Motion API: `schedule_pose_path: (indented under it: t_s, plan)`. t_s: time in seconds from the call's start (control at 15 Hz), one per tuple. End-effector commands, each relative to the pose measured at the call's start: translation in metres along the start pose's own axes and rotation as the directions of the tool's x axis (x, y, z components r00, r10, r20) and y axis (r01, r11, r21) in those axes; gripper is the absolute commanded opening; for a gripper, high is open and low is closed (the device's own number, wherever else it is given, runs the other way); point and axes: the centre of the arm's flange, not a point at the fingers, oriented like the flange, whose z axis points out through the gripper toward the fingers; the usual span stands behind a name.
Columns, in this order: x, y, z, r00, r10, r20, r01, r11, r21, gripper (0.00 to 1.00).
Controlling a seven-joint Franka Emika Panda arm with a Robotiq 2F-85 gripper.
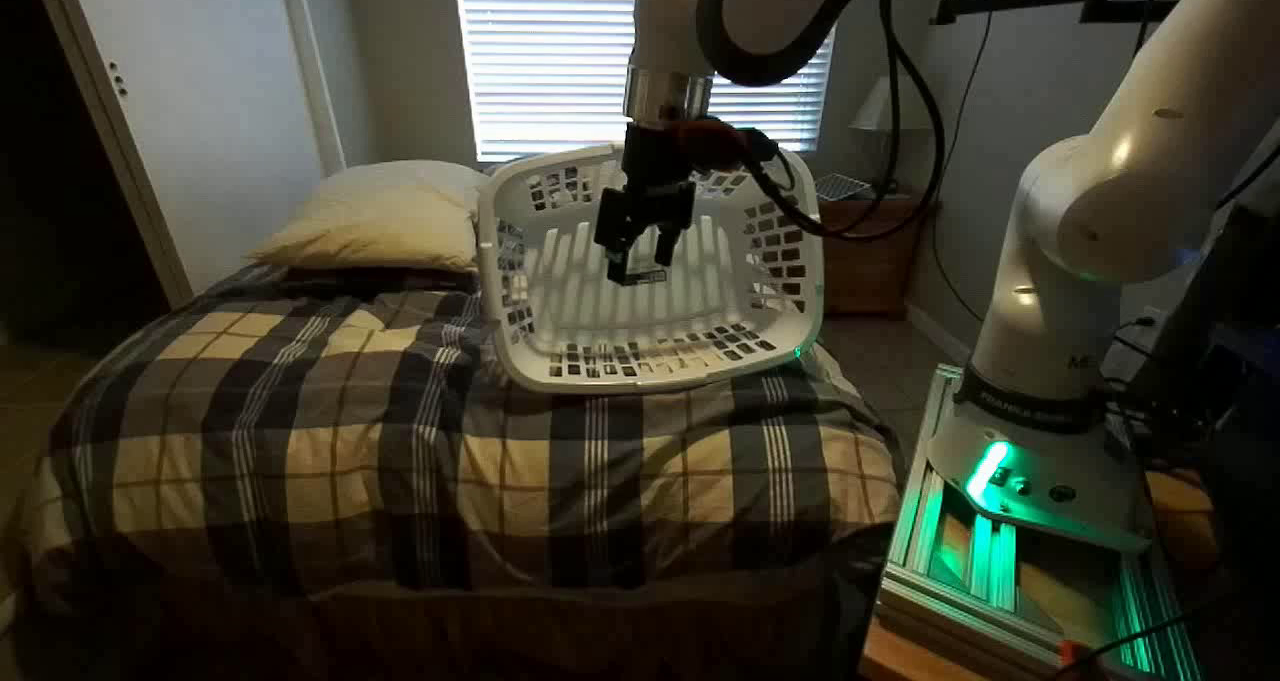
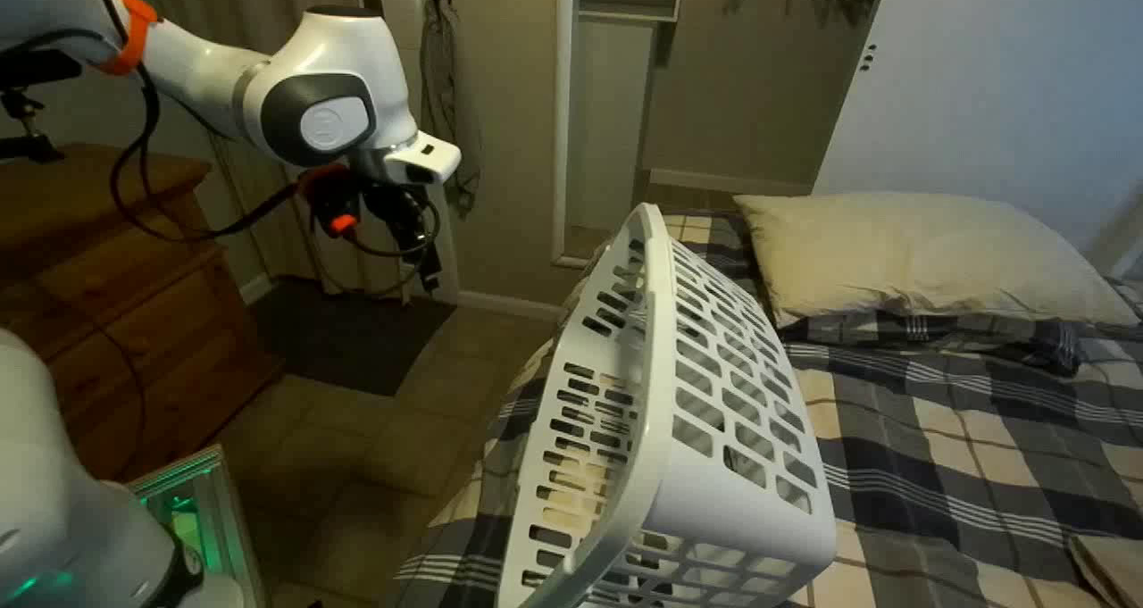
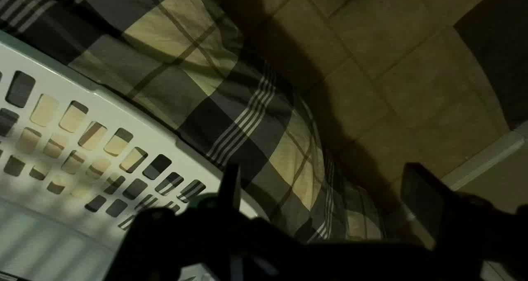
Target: Put the laundry basket in its upright position
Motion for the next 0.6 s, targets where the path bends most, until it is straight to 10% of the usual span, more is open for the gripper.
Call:
schedule_pose_path:
  t_s: [0.0,0.53]
  plan:
    - [0.0,0.0,0.0,1.0,0.0,0.0,0.0,1.0,0.0,1.0]
    - [0.029,0.083,-0.025,0.977,-0.182,-0.107,0.141,0.94,-0.311,1.0]
